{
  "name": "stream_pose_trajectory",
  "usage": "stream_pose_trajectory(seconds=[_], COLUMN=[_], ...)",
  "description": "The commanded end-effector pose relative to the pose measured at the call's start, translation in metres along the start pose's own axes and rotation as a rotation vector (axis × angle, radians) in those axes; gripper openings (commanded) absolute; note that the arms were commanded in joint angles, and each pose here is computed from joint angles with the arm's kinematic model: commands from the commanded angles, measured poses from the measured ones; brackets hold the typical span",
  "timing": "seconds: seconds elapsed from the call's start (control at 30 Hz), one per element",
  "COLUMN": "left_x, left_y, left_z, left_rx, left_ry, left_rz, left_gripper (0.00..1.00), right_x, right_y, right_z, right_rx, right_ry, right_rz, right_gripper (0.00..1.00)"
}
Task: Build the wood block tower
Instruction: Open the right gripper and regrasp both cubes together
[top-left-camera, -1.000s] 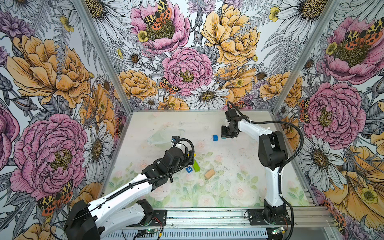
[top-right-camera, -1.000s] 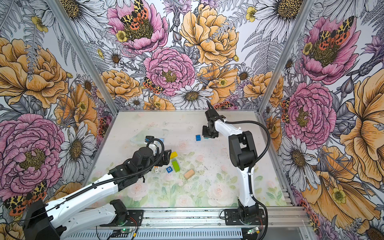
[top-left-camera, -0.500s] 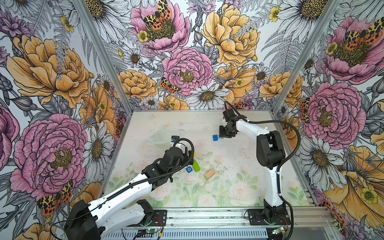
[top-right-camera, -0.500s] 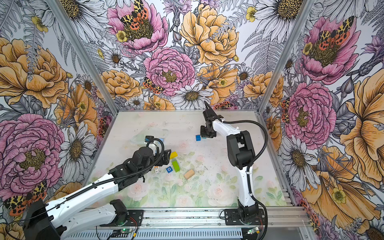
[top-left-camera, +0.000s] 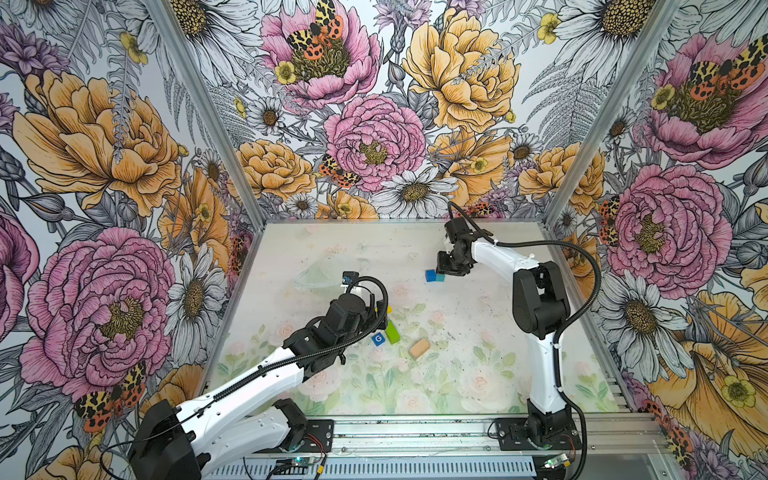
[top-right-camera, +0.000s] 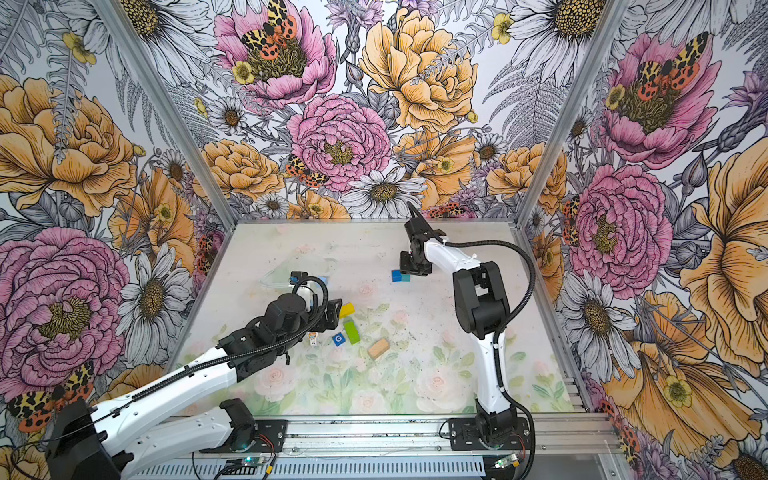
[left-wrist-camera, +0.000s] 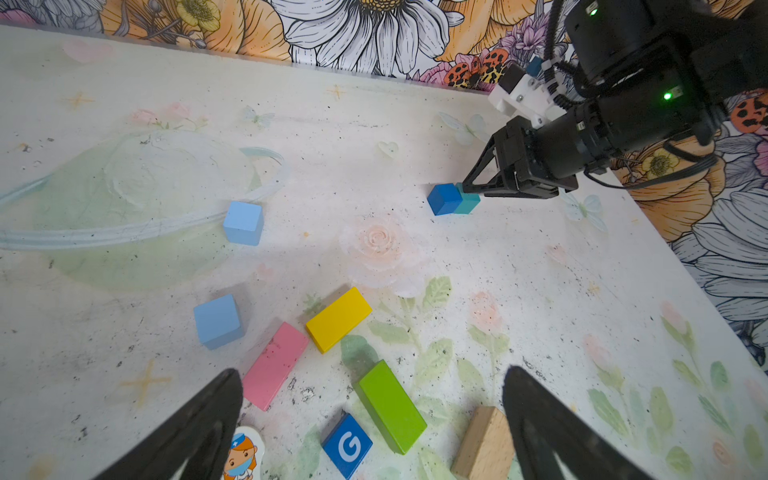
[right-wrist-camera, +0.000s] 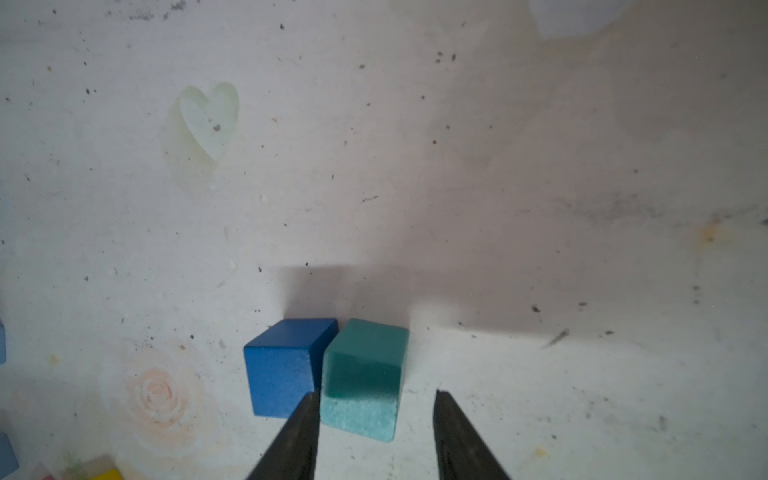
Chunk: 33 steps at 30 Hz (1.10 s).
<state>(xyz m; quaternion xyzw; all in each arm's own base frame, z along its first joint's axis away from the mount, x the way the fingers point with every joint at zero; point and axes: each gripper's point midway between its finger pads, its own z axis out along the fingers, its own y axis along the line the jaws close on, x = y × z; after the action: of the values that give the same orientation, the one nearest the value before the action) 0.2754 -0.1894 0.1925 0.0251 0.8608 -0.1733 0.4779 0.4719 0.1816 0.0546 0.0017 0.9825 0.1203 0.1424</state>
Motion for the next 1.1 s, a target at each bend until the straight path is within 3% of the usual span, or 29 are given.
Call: stream_pose_trajectory(seconds=[0.0,0.37,0.83,1.07], left_x=[-0.009,-0.014,-0.013,-0.012], left_y=[-0.001,-0.004,0.010,0.016], left_z=[-0.004,-0.009,-0.027,-0.029], left_rx=[0.016,0.041,0.030,0.019], left_ry=[-0.028,-0.046,-0.082,-0.083], left_rz=[0.000,-0.002,-0.019,-0.016], left_gripper=[0.99,0.99,0.99,0.99], right_x=[-0.008,0.001,0.002,0.002], right_y=[0.001,0.024,0.013,0.018], right_z=[-0.014,-0.035,-0.013,-0.001], right_rx=[0.020,0.026,0.233,0.217], right_ry=[-0.030,-0.040,0.007,0.027], right_rz=[-0.012,-0.002,0.026,0.034], right_gripper=[0.49,0.80,0.85,0.85])
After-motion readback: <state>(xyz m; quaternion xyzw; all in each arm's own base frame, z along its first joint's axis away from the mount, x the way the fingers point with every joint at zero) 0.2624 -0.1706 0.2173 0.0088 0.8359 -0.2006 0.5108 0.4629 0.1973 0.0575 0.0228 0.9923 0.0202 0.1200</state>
